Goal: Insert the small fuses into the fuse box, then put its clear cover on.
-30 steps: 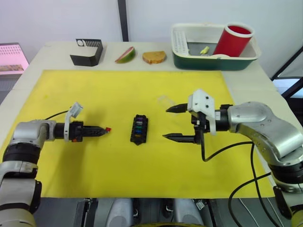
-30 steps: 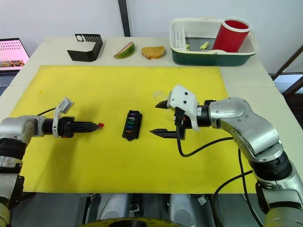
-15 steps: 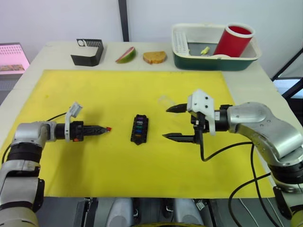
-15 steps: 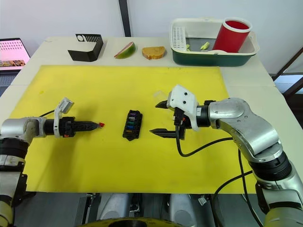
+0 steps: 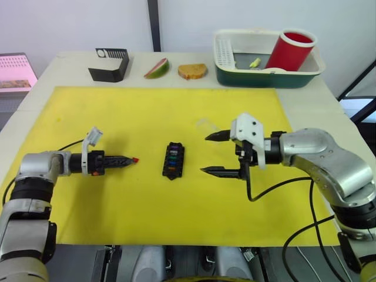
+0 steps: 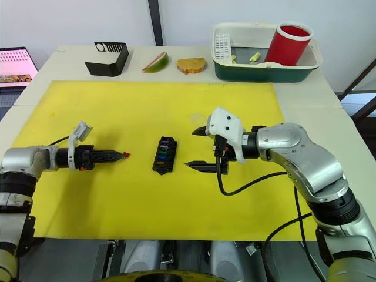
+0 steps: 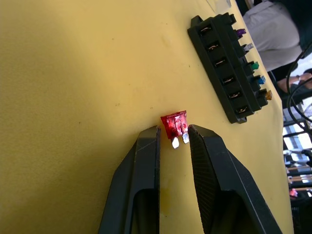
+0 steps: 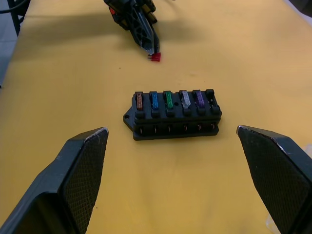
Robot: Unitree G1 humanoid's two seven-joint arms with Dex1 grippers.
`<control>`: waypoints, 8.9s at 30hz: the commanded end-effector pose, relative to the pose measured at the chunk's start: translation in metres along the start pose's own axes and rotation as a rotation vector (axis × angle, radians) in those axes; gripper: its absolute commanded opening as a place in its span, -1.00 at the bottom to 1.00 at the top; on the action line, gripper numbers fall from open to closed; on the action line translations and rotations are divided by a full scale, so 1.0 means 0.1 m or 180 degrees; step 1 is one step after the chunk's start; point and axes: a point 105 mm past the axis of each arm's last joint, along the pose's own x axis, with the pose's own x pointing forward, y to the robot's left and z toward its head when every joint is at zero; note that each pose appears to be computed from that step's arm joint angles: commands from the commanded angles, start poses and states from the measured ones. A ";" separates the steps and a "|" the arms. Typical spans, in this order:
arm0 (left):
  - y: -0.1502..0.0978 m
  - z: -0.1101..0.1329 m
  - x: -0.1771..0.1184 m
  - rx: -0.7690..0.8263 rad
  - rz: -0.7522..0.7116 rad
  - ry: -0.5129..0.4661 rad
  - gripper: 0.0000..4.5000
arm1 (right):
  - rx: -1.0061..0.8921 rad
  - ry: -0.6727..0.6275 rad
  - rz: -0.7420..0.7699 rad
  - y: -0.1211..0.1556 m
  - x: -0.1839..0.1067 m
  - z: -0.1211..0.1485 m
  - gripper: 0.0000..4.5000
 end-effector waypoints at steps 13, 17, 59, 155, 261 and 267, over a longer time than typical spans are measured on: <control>-0.03 0.00 0.08 0.0099 -0.0043 0.0028 -0.97 | -0.0163 -0.0045 -0.0035 0.02 -0.02 0.07 1.00; -0.03 -0.02 0.07 0.0108 -0.0045 0.0050 -0.99 | -0.0160 -0.0042 -0.0046 0.01 -0.01 0.07 1.00; -1.60 0.85 0.41 0.1620 -0.1168 -0.0755 -1.00 | 0.1515 -0.0983 0.0437 -0.17 0.18 0.75 0.18; -0.58 0.53 0.62 0.3269 -0.0146 0.0349 0.99 | -0.0347 0.0681 0.0450 -0.65 0.91 0.17 -1.00; -0.53 0.49 0.69 0.3359 -0.0131 0.0407 0.99 | 0.0043 0.0849 0.0301 -0.62 0.95 0.02 -1.00; -0.52 0.48 0.69 0.3359 -0.0119 0.0401 0.99 | 0.0020 0.0914 0.0348 -0.58 0.96 -0.05 -1.00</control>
